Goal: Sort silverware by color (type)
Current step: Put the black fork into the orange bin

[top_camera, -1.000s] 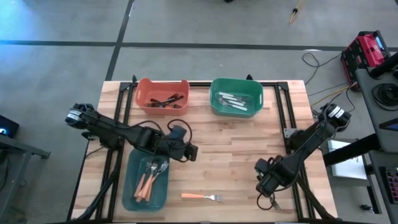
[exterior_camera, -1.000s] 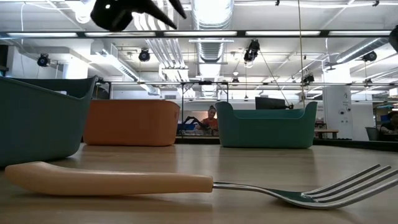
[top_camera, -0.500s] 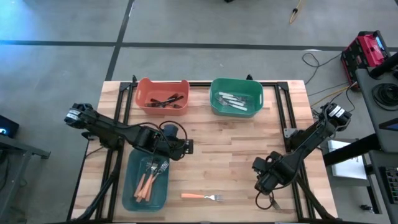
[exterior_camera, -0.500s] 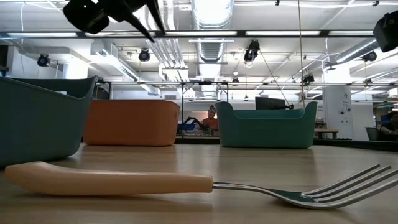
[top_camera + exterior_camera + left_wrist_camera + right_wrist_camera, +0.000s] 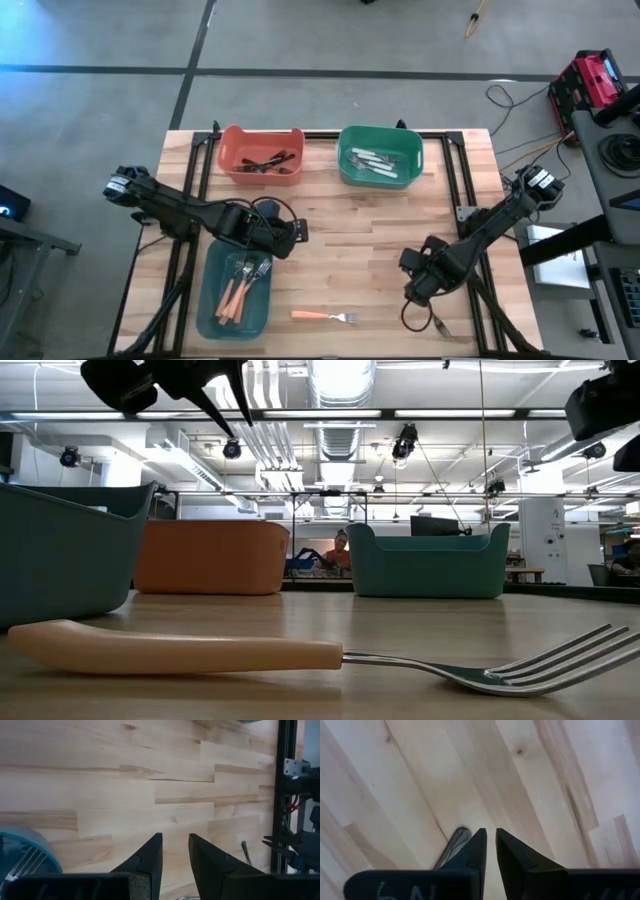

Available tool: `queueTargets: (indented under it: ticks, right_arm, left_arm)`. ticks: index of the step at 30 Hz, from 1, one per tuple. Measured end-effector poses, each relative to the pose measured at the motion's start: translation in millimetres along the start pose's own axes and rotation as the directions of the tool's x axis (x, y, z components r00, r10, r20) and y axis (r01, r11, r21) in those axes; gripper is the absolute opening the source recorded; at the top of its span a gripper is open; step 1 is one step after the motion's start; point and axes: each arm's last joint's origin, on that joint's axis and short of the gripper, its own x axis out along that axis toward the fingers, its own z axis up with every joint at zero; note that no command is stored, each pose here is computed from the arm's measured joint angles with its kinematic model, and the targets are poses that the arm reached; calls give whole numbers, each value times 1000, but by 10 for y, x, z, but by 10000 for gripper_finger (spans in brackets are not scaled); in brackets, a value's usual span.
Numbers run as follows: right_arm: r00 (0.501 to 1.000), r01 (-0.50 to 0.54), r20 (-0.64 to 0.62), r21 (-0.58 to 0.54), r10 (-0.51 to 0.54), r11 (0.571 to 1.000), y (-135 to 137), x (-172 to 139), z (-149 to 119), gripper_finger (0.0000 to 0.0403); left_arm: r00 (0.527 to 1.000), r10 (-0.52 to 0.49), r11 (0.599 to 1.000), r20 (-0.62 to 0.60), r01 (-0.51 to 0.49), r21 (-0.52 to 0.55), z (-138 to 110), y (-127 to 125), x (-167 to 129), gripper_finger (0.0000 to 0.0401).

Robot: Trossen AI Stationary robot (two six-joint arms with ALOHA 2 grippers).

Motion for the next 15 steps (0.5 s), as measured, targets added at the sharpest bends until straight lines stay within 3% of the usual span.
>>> queueTargets:
  ticks: [8, 15]
  right_arm:
    - [984, -86, -155, 16, 87, 996, -1, -52, -52, 33]
    - [977, -135, -152, 119, 152, 984, -91, -224, -77, 33]
  left_arm:
    - [1000, -5, 995, 3, 5, 96, 0, -4, 0, 77]
    - [999, -46, 972, -1, 45, 231, -3, -47, 2, 77]
